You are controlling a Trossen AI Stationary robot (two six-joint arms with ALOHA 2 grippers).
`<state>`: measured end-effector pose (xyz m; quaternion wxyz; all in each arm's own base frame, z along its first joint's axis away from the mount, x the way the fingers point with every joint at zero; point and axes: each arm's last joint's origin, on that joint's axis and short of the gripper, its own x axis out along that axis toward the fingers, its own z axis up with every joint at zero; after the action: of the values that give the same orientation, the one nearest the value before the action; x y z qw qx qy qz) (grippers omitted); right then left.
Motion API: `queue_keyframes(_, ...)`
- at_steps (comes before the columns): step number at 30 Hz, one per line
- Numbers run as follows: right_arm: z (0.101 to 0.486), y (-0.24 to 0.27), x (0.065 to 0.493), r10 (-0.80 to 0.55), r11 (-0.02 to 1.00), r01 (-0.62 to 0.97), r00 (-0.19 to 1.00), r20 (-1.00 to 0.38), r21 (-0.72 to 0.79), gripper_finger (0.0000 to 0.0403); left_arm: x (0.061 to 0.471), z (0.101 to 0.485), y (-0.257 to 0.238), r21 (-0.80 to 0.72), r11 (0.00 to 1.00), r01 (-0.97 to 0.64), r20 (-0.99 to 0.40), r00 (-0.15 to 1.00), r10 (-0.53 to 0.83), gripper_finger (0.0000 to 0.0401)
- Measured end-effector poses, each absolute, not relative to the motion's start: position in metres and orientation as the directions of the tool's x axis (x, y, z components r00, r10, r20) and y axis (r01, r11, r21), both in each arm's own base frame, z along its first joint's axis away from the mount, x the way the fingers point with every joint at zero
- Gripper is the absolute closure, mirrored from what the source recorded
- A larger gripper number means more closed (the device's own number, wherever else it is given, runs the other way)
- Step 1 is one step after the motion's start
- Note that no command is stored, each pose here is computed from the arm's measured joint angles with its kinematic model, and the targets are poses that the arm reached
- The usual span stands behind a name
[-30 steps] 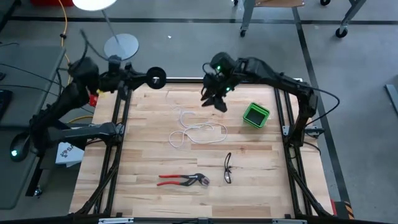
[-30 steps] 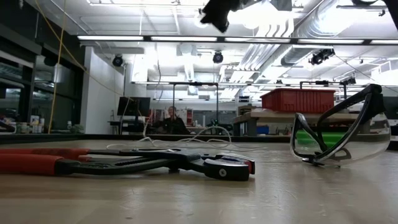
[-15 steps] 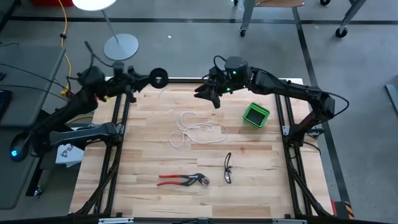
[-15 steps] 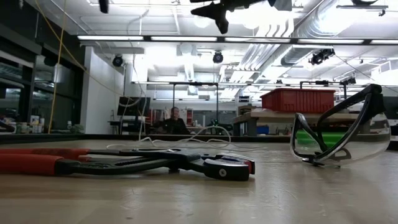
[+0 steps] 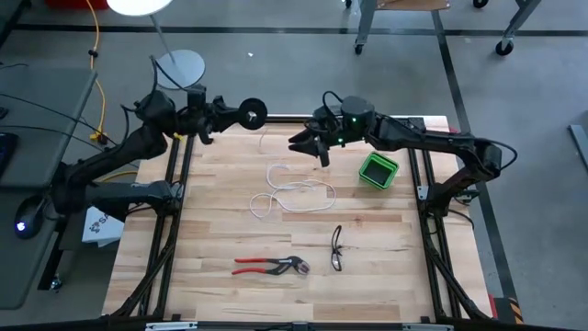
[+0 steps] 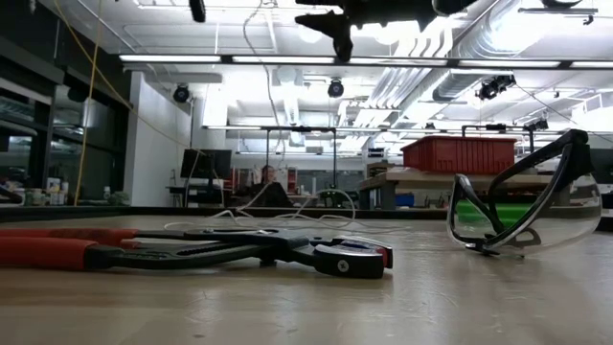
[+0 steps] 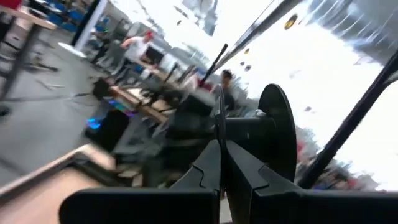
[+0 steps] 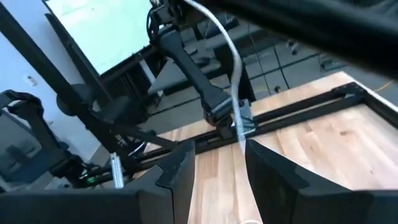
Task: Coil cords
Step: Uncoil the wire from the spool, then coil the wire into the spool
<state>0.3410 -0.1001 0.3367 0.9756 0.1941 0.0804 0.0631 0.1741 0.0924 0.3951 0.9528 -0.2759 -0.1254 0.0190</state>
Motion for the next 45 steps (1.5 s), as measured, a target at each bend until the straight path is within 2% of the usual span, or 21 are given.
queue_keyframes(6, 0.331, -0.094, 0.342, 0.166, 0.929, -0.143, 0.985, -0.040, 0.342, 0.0270, 0.189, 0.394, 0.079, -0.646, 0.761, 0.056, 0.250, 0.958, 0.143, 0.0401)
queue_keyframes(11, 0.333, -0.086, 0.349, 0.192, 0.930, -0.190, 0.981, 0.025, 0.315, 0.0270, 0.203, 0.392, 0.063, -0.687, 0.724, 0.061, 0.238, 0.960, 0.145, 0.0401)
queue_keyframes(18, 0.328, -0.078, 0.355, 0.147, 0.937, -0.145, 0.989, 0.020, 0.318, 0.0270, 0.221, 0.402, 0.050, -0.665, 0.741, 0.098, 0.273, 0.954, 0.120, 0.0401)
queue_keyframes(31, 0.330, -0.066, 0.358, 0.126, 0.939, -0.131, 0.991, 0.034, 0.318, 0.0270, 0.238, 0.406, 0.059, -0.641, 0.765, 0.070, 0.276, 0.950, 0.144, 0.0401)
queue_keyframes(38, 0.330, -0.067, 0.359, 0.013, 0.947, -0.024, 0.999, 0.036, 0.319, 0.0270, 0.241, 0.407, 0.061, -0.641, 0.761, 0.096, 0.316, 0.937, 0.148, 0.0401)
queue_keyframes(45, 0.330, -0.064, 0.359, 0.043, 0.944, -0.053, 0.998, 0.036, 0.327, 0.0270, 0.241, 0.407, 0.061, -0.641, 0.764, 0.075, 0.316, 0.933, 0.174, 0.0401)
